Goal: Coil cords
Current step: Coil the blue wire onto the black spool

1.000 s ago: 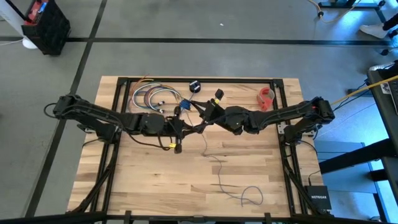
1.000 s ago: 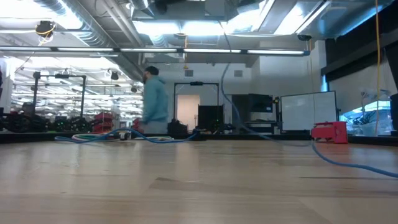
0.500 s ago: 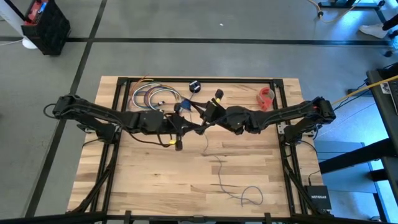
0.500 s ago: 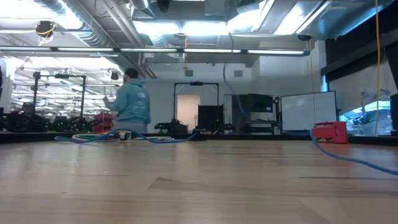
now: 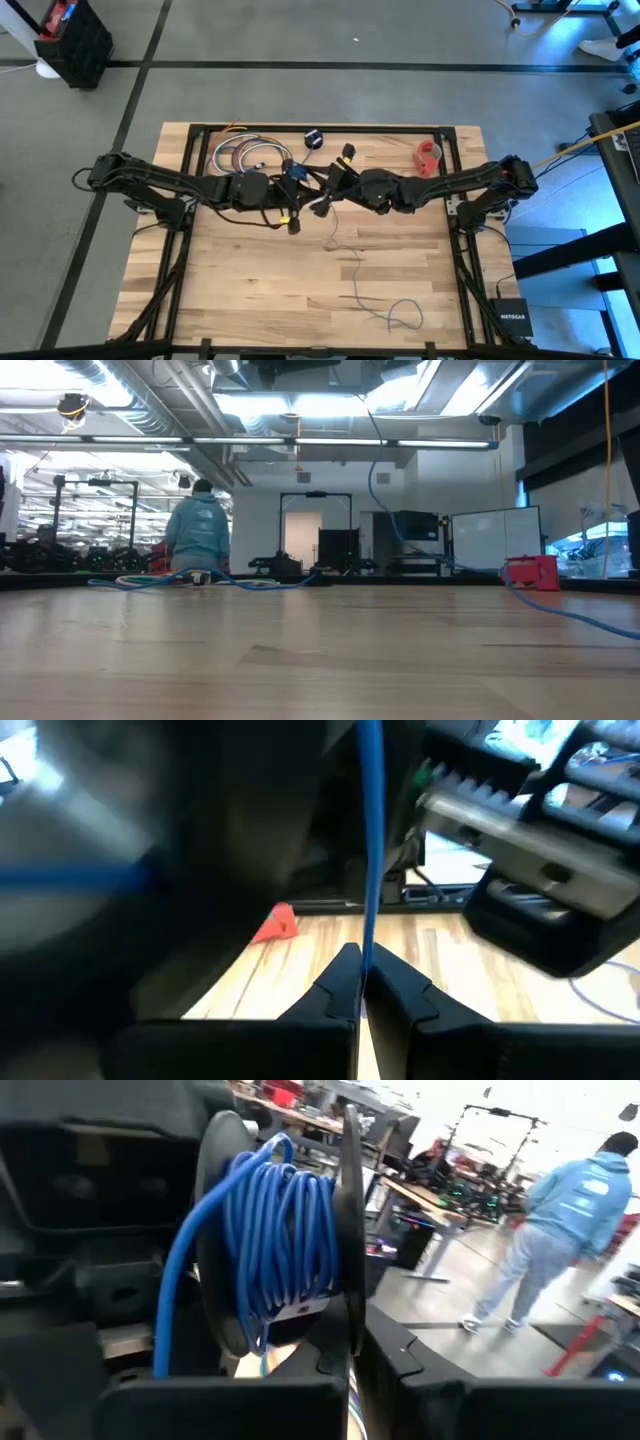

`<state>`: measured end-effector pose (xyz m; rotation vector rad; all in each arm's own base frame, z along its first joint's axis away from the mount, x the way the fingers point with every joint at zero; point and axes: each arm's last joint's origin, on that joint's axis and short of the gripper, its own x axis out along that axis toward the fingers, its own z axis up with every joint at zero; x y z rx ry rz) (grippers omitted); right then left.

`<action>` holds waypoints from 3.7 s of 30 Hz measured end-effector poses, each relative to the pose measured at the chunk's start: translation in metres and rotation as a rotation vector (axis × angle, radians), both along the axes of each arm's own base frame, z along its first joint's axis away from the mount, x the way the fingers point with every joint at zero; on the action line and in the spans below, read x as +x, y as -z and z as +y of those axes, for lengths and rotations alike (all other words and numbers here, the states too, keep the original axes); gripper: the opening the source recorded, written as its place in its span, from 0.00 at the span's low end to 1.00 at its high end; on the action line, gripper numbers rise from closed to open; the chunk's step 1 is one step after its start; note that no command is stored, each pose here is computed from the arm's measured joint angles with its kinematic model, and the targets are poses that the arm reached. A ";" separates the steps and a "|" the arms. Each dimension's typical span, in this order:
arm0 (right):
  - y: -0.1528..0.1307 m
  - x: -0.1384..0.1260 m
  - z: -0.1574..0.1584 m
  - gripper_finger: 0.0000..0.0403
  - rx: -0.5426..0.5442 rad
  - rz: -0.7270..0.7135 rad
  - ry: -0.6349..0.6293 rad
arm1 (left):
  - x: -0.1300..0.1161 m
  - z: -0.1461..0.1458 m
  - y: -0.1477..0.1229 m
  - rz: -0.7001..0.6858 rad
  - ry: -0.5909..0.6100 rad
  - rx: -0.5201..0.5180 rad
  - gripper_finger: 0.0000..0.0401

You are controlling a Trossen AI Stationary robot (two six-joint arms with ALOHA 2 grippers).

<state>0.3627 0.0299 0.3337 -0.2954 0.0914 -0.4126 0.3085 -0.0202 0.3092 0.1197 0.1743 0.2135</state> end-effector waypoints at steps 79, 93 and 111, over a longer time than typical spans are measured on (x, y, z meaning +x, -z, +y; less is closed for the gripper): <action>0.056 -0.013 0.009 0.01 0.018 0.434 0.283 | -0.038 -0.001 -0.023 0.042 -0.090 0.026 0.00; 0.057 -0.007 -0.001 0.01 0.049 0.402 0.271 | -0.010 -0.008 -0.010 -0.023 -0.079 -0.001 0.00; 0.044 -0.002 -0.001 0.01 0.005 0.300 0.250 | 0.000 -0.023 -0.005 -0.048 -0.032 0.033 0.00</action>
